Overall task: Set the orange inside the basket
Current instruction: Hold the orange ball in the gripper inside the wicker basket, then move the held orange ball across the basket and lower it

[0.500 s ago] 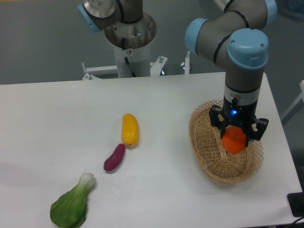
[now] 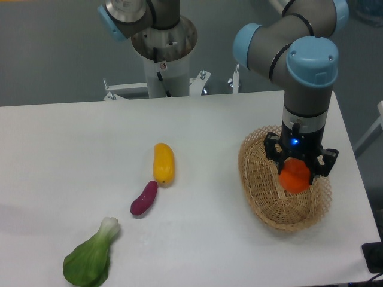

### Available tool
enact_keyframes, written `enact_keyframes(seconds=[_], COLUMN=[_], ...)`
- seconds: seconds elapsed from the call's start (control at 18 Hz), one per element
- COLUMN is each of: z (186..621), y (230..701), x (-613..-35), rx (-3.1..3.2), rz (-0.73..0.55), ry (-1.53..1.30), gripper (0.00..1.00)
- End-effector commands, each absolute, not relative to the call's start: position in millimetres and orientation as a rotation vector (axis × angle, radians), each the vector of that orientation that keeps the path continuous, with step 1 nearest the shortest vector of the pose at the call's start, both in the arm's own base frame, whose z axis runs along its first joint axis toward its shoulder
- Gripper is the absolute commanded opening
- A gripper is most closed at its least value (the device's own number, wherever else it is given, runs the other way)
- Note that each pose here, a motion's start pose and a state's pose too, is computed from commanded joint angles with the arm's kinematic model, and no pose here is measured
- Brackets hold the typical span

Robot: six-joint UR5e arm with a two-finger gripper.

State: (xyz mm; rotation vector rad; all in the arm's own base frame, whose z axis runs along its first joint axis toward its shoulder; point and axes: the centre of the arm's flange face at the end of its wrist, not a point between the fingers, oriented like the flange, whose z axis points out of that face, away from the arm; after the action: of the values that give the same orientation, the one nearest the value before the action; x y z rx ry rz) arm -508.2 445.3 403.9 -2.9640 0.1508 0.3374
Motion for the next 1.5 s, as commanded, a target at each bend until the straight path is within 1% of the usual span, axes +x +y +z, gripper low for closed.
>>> enact_keyframes(seconds=[0.22, 0.56, 0.67, 0.78, 0.89, 0.94, 1.11, 1.17, 1.33, 1.5], z=[399, 411, 408, 381, 367, 361, 316, 312, 304, 284], y=[447, 443, 441, 438, 425, 416, 419, 420, 421, 418], x=[-506, -506, -508, -525, -537, -544, -558, -559, -560, -556], rx=[-2.976, -2.968, -2.968, -2.985, -2.994, -2.988, -2.962, -2.96, -2.951, -2.969], rz=[0.332, 0.363, 0.363, 0.342, 0.351, 0.377, 0.448, 0.452, 0.429, 0.382], ry=[0.158, 0.22, 0.216, 0.209, 0.22, 0.222, 0.209, 0.196, 0.128, 0.098], gripper=[0.53, 0.53, 0.53, 0.52, 0.52, 0.52, 0.52, 0.52, 0.53, 0.53])
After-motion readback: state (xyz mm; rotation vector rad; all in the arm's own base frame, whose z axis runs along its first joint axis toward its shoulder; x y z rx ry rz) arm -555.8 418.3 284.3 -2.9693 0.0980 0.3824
